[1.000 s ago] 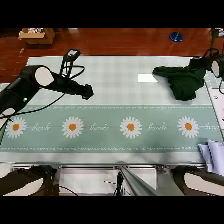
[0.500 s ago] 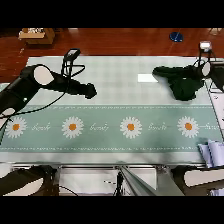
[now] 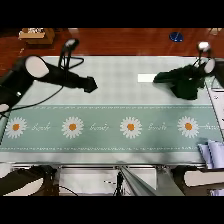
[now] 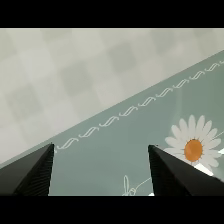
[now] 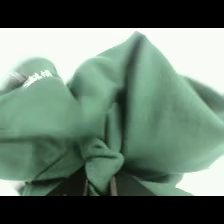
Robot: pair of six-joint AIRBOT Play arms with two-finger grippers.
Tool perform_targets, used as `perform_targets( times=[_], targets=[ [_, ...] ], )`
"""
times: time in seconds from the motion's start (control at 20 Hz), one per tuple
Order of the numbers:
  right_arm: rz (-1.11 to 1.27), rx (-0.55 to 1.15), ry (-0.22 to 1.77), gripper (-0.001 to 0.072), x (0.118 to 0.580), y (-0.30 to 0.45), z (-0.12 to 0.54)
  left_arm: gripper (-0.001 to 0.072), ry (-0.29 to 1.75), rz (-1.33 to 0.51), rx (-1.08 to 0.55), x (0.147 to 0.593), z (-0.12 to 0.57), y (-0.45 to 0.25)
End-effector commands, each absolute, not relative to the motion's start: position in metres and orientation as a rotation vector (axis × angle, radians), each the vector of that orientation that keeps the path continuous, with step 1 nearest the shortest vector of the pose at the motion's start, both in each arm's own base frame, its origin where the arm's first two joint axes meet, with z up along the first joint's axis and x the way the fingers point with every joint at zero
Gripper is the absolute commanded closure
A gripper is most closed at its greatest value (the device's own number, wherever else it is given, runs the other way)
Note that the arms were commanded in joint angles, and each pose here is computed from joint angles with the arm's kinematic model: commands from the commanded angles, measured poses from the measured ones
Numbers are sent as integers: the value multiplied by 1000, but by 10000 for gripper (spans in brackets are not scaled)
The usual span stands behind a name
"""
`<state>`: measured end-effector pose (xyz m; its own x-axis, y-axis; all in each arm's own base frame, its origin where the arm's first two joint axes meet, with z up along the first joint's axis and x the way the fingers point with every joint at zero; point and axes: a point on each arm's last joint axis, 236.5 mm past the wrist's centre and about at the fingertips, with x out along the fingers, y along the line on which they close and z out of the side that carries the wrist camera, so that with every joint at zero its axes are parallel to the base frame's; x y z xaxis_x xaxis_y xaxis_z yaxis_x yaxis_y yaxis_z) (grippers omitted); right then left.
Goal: Fold the shirts.
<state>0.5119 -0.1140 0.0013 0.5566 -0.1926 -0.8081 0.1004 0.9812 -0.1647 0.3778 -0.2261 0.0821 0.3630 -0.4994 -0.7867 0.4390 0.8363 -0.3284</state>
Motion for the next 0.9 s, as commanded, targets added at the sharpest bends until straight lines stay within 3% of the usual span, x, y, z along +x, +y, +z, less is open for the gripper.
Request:
perform_targets(
  times=[0.0,0.2,0.3,0.35,0.6,0.85],
  targets=[
    [-165,-104,712,678,513,-104,128,-11,977,-639,-21,381,139,-226],
    [-64,50,330,678,466,-56,310,-7,970,-577,112,372,197,-185],
    [26,88,221,677,426,-26,367,276,1016,-524,148,356,212,-158],
    [74,104,199,677,406,-11,382,313,1036,-515,154,346,217,-149],
    [277,133,443,677,345,45,345,313,1029,-508,155,309,240,-136],
    [457,57,708,677,346,108,277,313,965,-491,161,292,262,-127]
  ],
)
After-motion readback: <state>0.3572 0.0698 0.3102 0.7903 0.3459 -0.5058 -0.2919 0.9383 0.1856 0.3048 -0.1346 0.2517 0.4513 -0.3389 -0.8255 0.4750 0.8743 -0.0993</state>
